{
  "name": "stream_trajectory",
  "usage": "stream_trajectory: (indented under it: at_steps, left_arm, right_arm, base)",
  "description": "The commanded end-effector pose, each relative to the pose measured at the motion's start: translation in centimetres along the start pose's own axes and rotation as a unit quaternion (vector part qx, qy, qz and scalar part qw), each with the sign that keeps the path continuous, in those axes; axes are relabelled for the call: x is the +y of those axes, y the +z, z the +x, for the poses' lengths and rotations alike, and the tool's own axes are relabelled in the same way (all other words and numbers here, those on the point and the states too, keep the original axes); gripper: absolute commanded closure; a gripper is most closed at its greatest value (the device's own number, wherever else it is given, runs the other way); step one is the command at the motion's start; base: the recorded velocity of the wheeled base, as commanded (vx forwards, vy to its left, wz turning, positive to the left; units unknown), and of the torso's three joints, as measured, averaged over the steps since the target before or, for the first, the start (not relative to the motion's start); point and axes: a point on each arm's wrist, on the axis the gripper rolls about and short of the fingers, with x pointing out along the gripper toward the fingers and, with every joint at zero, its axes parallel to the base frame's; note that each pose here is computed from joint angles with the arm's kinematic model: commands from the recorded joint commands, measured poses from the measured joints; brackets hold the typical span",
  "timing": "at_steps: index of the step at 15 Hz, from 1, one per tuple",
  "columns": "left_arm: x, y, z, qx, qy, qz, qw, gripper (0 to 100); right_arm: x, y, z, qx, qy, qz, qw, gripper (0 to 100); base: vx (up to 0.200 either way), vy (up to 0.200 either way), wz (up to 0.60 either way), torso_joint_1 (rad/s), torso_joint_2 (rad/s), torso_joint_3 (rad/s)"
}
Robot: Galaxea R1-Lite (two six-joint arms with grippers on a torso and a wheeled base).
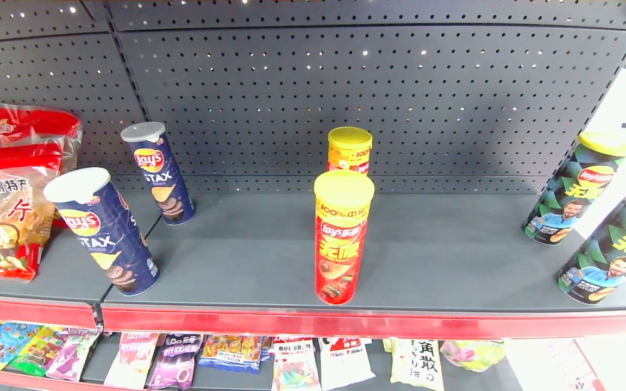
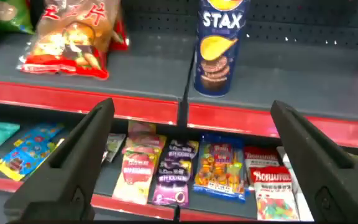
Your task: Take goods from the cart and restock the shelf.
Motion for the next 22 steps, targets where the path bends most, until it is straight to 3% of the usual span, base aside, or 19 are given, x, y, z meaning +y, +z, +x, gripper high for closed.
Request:
stream_trajectory:
  at_steps: [1,2,4,5,6,8,9,12,14,22]
  left_arm:
    - [-0.05,-0.81,0.16,0.014,-0.01,0.003,0.9998,0]
    - [-0.11,-0.82,0.16,0.015,-0.024,0.003,0.9996,0]
    - [-0.26,-1.36,0.05,0.044,-0.062,0.007,0.9971,0]
    - [-0.31,-1.32,0.07,0.04,-0.07,0.007,0.9967,0]
    - [-0.31,-1.31,0.08,0.039,-0.071,0.007,0.9967,0]
    - [-0.3,-1.35,0.09,0.04,-0.069,0.008,0.9968,0]
    - [-0.29,-1.35,0.09,0.04,-0.067,0.009,0.9969,0]
    - [-0.31,-1.45,-0.32,0.014,-0.052,0.006,0.9985,0]
    - [-0.3,-1.45,-0.37,0.009,-0.051,0.007,0.9986,0]
    - [-0.26,-1.45,-0.37,0.009,-0.042,0.006,0.999,0]
  right_arm:
    - [-0.06,-1.08,0.17,-0.026,-0.038,0.016,0.999,0]
    - [-0.05,-1.13,0.16,-0.025,-0.038,0.016,0.999,0]
    - [-0.09,-1.1,0.15,-0.023,-0.047,0.019,0.998,0]
    - [-0.09,-1.05,0.21,-0.02,-0.045,0.019,0.999,0]
    - [-0.06,-1.08,0.42,-0.002,-0.028,0.017,0.999,0]
    - [0.37,-1.04,0.39,-0.008,0.075,0.016,0.997,0]
    - [0.44,-1.11,0.29,-0.015,0.087,0.016,0.996,0]
    - [0.13,-1.39,0.25,-0.023,-0.002,0.033,0.999,0]
    - [0.2,-1.86,0.23,0.004,0.008,0.041,0.999,0]
    - [0.19,-1.86,0.25,0.001,0.007,0.044,0.999,0]
  base:
    - [0.0,0.0,0.0,0.0,0.0,0.0]
    - [0.0,0.0,0.0,0.0,0.0,0.0]
    - [0.0,0.0,0.0,0.0,0.0,0.0]
    - [0.0,0.0,0.0,0.0,0.0,0.0]
    - [0.0,0.0,0.0,0.0,0.0,0.0]
    - [0.0,0.0,0.0,0.0,0.0,0.0]
    - [0.0,0.0,0.0,0.0,0.0,0.0]
    - [0.0,0.0,0.0,0.0,0.0,0.0]
    - [0.0,0.0,0.0,0.0,0.0,0.0]
    - [0.0,0.0,0.0,0.0,0.0,0.0]
